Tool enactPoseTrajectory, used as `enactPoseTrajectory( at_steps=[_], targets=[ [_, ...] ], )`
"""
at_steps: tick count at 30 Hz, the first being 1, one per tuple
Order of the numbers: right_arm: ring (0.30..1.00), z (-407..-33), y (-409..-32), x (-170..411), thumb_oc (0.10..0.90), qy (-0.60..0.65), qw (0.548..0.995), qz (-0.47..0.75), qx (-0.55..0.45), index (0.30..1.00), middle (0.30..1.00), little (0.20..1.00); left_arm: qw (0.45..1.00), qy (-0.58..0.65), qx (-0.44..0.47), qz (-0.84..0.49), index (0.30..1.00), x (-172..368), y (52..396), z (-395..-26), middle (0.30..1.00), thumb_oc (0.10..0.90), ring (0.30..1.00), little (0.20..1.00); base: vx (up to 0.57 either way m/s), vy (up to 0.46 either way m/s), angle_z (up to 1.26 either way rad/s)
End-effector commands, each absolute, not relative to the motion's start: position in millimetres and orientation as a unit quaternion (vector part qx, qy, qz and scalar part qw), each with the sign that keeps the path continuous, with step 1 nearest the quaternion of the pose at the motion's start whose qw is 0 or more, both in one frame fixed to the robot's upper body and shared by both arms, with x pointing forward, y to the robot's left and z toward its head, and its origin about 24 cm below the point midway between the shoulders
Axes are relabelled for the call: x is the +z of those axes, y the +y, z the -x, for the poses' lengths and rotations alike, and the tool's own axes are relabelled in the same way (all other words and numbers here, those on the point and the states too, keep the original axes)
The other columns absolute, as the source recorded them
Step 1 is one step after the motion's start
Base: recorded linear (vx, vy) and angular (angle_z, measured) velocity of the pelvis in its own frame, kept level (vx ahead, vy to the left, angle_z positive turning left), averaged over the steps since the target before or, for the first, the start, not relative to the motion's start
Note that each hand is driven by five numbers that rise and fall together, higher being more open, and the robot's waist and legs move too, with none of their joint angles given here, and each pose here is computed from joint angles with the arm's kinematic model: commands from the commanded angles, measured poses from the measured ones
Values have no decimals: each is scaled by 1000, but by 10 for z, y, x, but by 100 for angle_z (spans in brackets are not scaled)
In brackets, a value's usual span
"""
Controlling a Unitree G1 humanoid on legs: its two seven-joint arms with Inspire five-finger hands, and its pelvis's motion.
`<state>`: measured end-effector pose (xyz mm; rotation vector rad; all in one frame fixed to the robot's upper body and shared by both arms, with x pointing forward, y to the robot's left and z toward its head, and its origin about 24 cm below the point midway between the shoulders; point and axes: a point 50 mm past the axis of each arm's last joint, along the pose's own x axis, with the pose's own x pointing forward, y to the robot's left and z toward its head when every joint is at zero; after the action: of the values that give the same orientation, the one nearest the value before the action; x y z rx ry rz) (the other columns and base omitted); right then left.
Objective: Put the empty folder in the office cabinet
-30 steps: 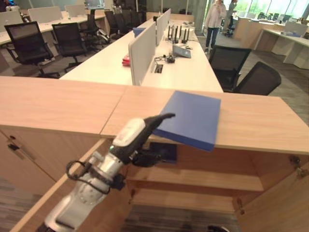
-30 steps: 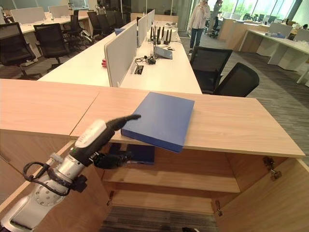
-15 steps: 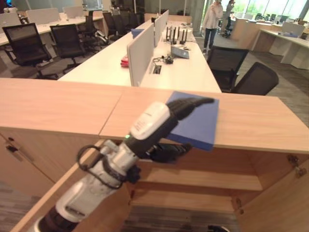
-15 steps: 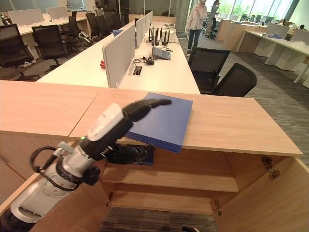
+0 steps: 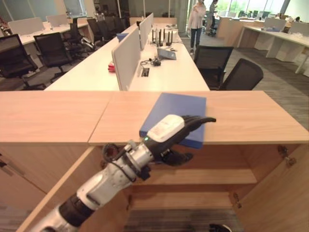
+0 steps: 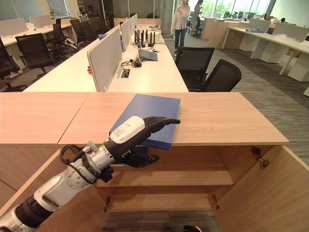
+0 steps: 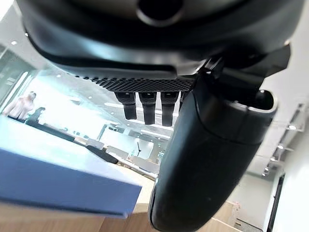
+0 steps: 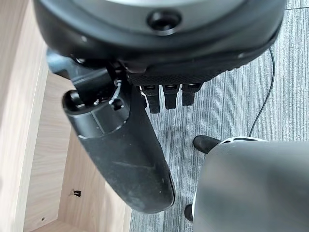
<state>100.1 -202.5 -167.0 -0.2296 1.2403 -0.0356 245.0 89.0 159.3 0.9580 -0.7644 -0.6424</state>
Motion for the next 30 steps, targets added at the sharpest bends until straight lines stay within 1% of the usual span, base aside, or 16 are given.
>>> enactPoseTrajectory(
  at_steps=[1,4,7,17,22,24,30],
  targets=[
    [900,-1033,-2046,-1660,800,578,806,124,-11,900,900,900,706,-491,-228,-457,900,2165,762,-2500,900,800,900,900,3,1,-8],
    [900,-1009,-2064,-1663,800,580,804,126,-13,900,900,900,683,-509,-214,-479,900,2215,719,-2529,900,800,900,900,5,0,-11],
    [900,-1000,-2076,-1663,800,582,804,125,-16,900,900,900,672,-509,-215,-493,900,2200,681,-2562,900,800,900,900,5,-4,-12],
    [900,-962,-2097,-1669,800,587,800,127,-18,900,900,900,685,-481,-231,-496,900,2080,665,-2615,900,800,900,900,0,0,0],
    [900,-927,-2114,-1675,800,591,796,124,-21,900,900,900,697,-456,-215,-509,900,2002,758,-2689,900,800,900,900,0,0,0],
    [900,-904,-2128,-1677,800,594,794,125,-23,900,900,900,689,-445,-190,-540,900,1973,848,-2767,900,800,900,900,0,0,0],
    [900,-895,-2146,-1676,800,596,793,128,-25,900,900,900,681,-433,-163,-568,900,1950,934,-2844,900,800,900,900,0,0,0]
  ],
)
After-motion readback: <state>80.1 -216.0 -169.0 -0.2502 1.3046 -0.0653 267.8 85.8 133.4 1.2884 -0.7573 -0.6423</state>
